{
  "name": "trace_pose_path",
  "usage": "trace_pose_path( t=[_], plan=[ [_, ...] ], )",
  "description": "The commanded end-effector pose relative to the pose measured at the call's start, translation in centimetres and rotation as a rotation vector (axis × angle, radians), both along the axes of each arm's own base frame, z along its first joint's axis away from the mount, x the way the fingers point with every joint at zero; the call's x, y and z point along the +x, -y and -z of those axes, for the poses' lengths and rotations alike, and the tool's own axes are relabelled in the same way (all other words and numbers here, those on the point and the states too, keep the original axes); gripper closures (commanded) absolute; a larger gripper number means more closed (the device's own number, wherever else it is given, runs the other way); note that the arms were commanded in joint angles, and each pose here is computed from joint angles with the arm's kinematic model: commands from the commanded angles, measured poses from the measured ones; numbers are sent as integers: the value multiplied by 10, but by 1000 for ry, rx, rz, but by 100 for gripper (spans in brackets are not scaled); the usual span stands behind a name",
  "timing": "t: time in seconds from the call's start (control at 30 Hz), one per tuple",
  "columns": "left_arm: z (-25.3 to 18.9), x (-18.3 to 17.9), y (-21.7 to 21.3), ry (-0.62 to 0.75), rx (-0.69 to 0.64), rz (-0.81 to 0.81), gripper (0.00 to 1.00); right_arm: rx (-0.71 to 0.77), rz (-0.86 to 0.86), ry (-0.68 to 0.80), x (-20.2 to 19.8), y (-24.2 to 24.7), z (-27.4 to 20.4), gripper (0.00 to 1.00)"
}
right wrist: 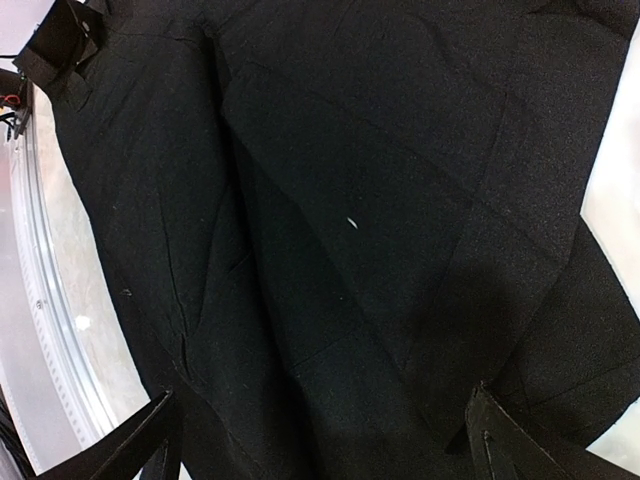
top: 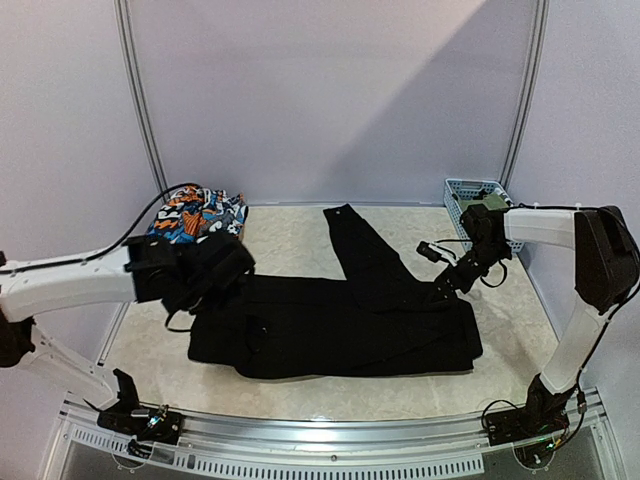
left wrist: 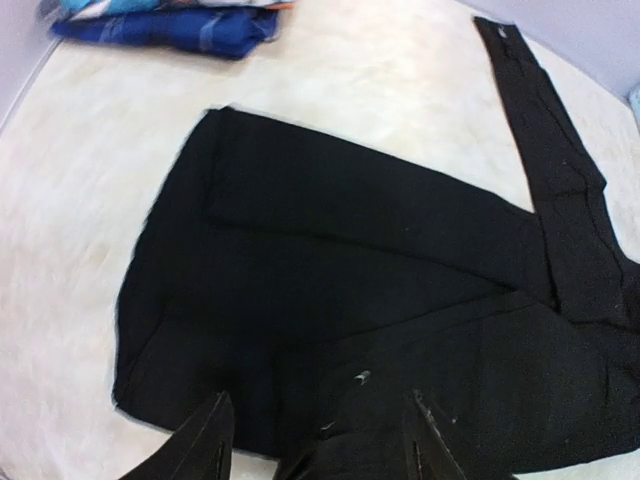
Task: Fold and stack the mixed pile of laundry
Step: Adjust the rectangle-folded shirt at the center of the board.
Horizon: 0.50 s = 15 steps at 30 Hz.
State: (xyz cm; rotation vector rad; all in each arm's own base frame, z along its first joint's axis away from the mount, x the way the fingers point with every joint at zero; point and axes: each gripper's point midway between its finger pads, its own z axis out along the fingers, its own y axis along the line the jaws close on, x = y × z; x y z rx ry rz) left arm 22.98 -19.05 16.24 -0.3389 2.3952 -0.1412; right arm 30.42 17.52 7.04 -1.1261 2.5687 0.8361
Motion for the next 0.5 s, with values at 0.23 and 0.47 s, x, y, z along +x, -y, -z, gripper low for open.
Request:
trace_pose_path(
  t=[0.23, 0.47],
  plan=[
    [71, 64, 112, -339, 62, 305, 49, 1, -12, 10, 1, 2, -5, 1],
    [119, 53, 104, -507, 92, 296, 54, 4, -17, 6, 0, 2, -4, 1]
  ],
)
